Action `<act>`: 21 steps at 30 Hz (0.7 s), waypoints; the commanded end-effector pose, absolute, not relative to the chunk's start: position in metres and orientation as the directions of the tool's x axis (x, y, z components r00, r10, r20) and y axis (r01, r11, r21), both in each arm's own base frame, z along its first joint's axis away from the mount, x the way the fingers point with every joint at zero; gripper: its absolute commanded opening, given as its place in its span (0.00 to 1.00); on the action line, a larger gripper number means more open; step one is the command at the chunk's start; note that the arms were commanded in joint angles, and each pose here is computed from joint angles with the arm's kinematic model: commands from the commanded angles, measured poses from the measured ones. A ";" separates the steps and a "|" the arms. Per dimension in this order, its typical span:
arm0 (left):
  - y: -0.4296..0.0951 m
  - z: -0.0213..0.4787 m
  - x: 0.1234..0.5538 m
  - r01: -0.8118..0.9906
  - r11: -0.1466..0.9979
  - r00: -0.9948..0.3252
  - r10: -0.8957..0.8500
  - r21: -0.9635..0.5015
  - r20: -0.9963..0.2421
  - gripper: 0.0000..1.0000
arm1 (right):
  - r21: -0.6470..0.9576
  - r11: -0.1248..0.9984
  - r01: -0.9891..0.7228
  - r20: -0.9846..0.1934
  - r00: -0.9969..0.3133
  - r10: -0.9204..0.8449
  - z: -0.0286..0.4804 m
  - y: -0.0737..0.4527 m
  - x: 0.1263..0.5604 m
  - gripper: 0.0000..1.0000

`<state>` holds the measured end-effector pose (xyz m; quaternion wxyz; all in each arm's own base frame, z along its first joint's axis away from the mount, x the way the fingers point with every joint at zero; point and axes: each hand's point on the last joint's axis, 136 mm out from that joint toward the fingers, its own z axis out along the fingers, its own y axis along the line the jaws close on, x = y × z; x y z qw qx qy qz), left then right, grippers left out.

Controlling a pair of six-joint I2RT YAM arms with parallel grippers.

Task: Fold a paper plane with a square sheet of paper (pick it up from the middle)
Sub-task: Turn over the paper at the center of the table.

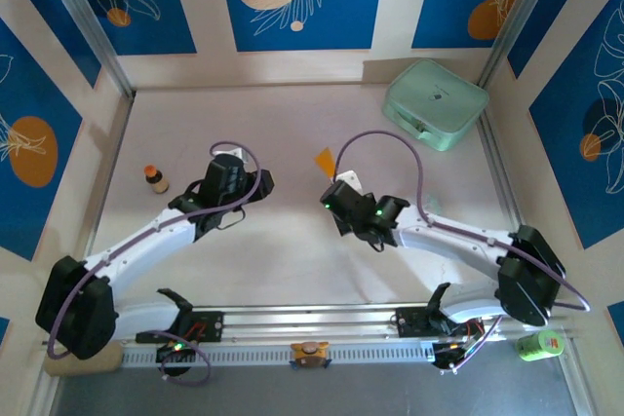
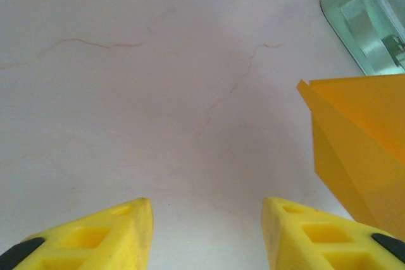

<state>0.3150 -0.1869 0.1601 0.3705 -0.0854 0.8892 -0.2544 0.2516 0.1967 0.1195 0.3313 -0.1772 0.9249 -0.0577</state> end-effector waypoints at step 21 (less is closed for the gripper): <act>-0.150 0.154 0.311 -0.077 0.883 -0.661 -0.393 -0.464 -0.639 0.50 | 0.069 0.757 -0.649 -0.394 -0.715 -0.577 0.068 0.290 0.184 0.33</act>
